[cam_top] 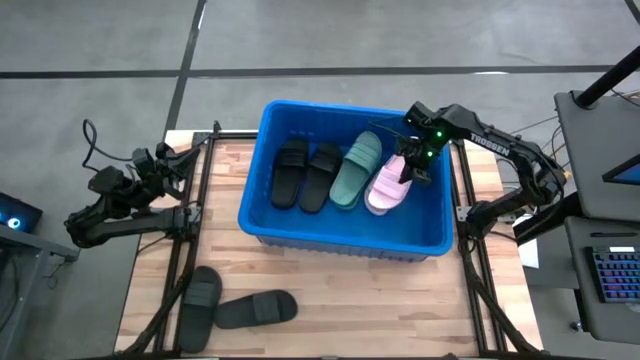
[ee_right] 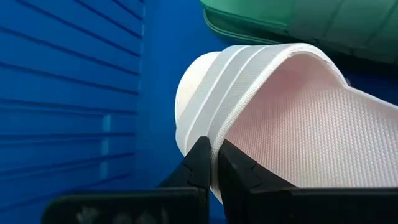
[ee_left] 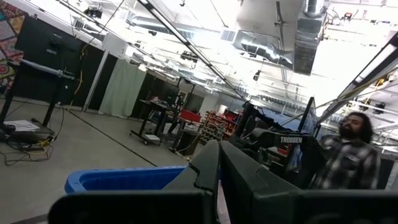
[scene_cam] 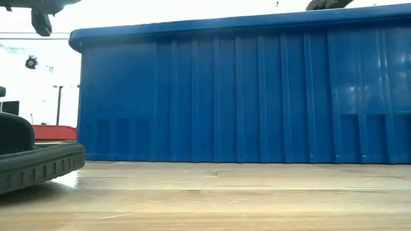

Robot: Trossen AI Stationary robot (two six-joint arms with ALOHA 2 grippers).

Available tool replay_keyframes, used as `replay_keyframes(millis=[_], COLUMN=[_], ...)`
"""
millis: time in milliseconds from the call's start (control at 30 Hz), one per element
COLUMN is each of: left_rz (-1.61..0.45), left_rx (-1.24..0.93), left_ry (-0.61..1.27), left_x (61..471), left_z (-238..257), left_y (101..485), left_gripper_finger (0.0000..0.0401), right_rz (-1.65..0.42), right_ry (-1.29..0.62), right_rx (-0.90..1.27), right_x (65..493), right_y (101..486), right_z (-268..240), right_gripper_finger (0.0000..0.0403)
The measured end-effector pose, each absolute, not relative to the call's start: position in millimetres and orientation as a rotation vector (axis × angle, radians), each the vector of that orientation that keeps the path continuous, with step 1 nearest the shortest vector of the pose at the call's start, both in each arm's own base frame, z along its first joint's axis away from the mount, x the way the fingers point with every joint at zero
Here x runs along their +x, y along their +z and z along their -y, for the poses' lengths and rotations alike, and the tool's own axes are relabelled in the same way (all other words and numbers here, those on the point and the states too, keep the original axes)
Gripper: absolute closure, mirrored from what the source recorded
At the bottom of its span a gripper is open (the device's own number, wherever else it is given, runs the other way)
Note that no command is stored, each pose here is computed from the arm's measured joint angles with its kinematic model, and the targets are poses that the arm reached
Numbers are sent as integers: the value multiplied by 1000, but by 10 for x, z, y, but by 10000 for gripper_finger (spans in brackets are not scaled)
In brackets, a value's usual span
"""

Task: Pick and place slides into bin
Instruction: Put the pink slide into the blue bin

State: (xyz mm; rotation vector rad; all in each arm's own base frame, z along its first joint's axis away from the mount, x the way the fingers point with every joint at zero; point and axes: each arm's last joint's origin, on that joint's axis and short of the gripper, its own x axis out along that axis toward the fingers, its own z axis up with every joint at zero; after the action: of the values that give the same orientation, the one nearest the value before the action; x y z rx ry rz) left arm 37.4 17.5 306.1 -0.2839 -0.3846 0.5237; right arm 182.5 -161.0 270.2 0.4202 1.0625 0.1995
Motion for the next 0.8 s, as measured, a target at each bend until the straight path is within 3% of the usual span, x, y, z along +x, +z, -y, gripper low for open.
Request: replay_keyframes(millis=[800], left_rz=[391], left_rx=[-296], left_ry=[553], left_x=[370], left_z=[-182], left_y=[3059], left_gripper_finger=[401], right_rz=[-989], right_ry=[205], right_rx=[406], right_x=[1911], right_y=[2169], right_z=[1689], right_gripper_finger=[394])
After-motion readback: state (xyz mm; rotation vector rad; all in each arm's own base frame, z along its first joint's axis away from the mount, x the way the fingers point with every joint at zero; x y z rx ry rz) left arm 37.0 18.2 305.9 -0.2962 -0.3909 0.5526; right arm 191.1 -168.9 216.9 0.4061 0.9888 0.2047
